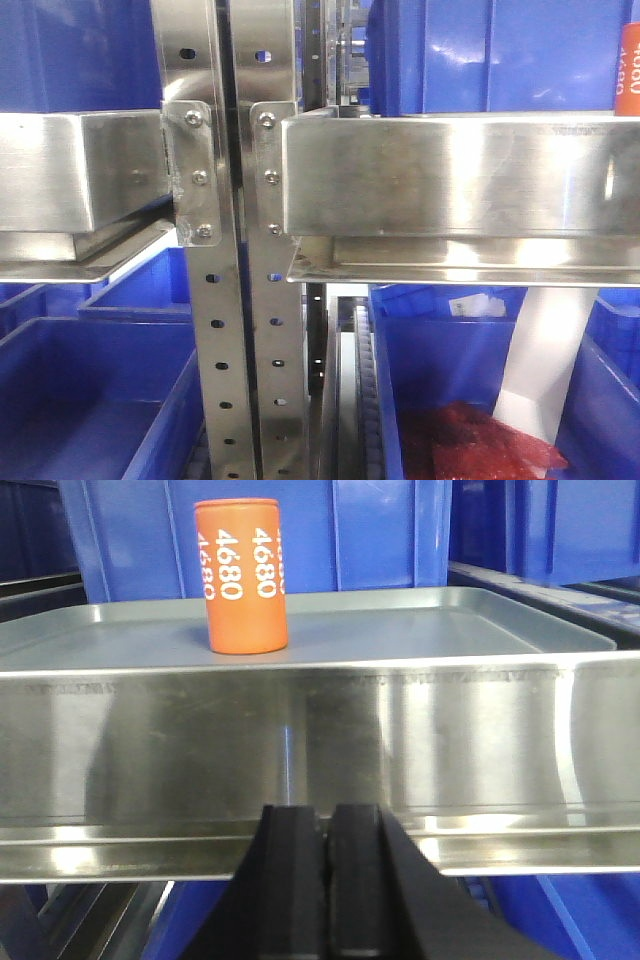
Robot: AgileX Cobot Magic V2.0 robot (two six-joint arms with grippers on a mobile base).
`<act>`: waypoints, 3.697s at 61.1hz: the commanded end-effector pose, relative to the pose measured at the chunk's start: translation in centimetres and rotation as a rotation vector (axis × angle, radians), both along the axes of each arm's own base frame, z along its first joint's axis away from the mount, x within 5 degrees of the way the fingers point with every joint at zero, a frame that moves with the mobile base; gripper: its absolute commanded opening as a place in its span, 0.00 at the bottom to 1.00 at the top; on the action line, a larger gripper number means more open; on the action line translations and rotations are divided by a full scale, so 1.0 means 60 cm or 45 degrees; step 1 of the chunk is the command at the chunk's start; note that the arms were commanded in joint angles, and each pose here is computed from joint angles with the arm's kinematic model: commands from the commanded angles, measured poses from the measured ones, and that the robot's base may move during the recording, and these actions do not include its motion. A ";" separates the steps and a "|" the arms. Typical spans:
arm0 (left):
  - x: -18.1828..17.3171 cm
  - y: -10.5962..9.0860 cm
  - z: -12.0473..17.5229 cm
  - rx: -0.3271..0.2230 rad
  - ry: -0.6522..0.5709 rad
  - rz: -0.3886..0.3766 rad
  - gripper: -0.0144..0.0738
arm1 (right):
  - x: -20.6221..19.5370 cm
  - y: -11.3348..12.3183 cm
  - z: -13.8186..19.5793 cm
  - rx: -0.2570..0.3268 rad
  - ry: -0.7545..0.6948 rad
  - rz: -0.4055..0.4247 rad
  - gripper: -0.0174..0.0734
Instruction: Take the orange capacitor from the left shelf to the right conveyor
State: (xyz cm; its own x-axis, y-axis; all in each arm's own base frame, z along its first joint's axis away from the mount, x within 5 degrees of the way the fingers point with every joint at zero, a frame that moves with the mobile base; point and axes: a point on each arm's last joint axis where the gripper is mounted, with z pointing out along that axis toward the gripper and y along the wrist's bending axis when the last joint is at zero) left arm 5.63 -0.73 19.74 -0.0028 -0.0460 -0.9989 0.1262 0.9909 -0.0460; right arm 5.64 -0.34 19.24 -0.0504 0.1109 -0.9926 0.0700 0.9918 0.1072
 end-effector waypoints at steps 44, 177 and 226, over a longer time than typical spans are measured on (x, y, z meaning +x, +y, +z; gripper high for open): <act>-0.002 0.001 0.016 -0.021 -0.129 0.000 0.02 | -0.002 -0.001 0.018 -0.019 -0.141 -0.009 0.26; -0.002 0.001 0.016 -0.021 -0.129 0.000 0.02 | 0.338 0.031 0.195 -0.015 0.015 0.141 0.89; -0.002 0.001 0.016 -0.021 -0.129 0.000 0.02 | 0.379 0.031 0.141 -0.022 0.099 0.132 0.35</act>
State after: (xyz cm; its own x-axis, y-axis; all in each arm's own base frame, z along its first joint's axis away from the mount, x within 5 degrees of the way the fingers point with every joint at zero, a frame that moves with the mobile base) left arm 5.63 -0.73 19.74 -0.0028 -0.0460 -0.9989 0.1262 0.9909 -0.0460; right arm 28.10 1.77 24.88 -0.2976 0.0836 -0.9510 -0.0197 0.9954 0.0937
